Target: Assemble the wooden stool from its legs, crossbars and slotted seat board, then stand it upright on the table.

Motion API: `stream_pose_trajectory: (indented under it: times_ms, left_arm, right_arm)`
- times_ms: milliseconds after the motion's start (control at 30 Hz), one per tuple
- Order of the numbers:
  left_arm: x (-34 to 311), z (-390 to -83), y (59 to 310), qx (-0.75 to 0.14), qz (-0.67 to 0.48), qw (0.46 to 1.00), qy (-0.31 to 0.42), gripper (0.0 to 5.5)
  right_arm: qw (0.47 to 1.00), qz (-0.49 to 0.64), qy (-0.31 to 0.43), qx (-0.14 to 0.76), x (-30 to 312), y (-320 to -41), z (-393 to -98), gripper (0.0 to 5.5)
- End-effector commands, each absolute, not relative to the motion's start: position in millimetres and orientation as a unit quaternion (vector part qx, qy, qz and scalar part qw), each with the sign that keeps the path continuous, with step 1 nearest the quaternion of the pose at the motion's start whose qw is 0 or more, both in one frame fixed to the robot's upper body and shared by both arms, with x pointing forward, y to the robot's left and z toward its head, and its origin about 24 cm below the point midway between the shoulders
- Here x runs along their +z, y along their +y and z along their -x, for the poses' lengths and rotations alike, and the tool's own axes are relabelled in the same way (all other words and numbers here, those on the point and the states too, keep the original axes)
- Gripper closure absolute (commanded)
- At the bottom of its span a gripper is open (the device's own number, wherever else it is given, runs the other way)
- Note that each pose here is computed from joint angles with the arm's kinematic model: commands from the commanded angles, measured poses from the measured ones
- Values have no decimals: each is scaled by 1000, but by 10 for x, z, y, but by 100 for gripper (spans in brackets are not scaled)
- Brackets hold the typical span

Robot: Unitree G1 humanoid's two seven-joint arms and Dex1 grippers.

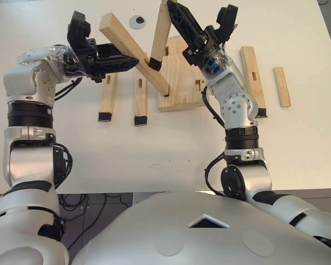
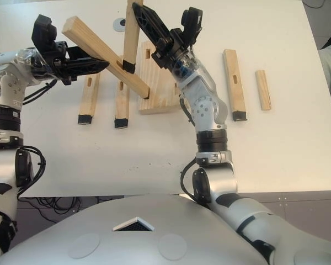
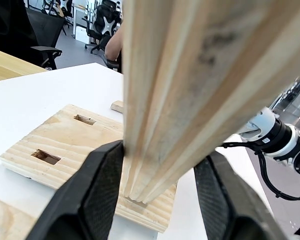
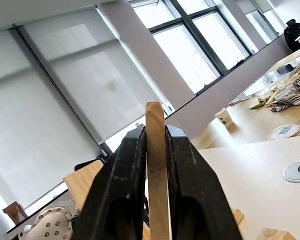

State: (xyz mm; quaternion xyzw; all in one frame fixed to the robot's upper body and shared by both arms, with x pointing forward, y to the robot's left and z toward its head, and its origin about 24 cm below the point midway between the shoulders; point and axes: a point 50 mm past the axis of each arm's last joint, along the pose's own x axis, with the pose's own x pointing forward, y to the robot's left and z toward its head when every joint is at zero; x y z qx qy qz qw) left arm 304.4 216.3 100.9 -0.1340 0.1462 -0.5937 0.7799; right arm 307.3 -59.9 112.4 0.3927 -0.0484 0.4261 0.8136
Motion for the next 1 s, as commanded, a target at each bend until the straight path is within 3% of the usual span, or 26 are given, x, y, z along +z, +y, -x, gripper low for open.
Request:
stream_pose_trajectory:
  times_ms: [33, 367, 467, 533, 667, 800, 1000]
  left_arm:
    - [742, -2897, 2060, -570, 121, 790, 190, 347]
    - [1414, -2873, 1874, -600, -61, 786, 135, 347]
    - [1401, -2868, 1782, -603, -75, 781, 145, 347]
    - [1328, -2849, 1750, -602, -80, 779, 158, 286]
    - [1286, -2821, 1748, -595, -90, 783, 159, 222]
    - [1282, -2795, 1773, -583, -101, 791, 154, 219]
    - [1259, -2782, 1836, -565, -111, 802, 156, 219]
  right_arm:
    - [829, -382, -64, 403, 1284, -869, -3130, 510]
    - [843, -378, -89, 372, 1452, -1120, -3116, 510]
    - [848, -367, -86, 372, 1419, -1124, -3089, 510]
    - [853, -366, -66, 367, 1345, -1156, -3069, 510]
    - [876, -356, 11, 324, 1026, -1271, -3026, 510]
    - [901, -339, 64, 262, 778, -1539, -2936, 510]
    - [896, -384, 114, 193, 506, -1607, -2781, 510]
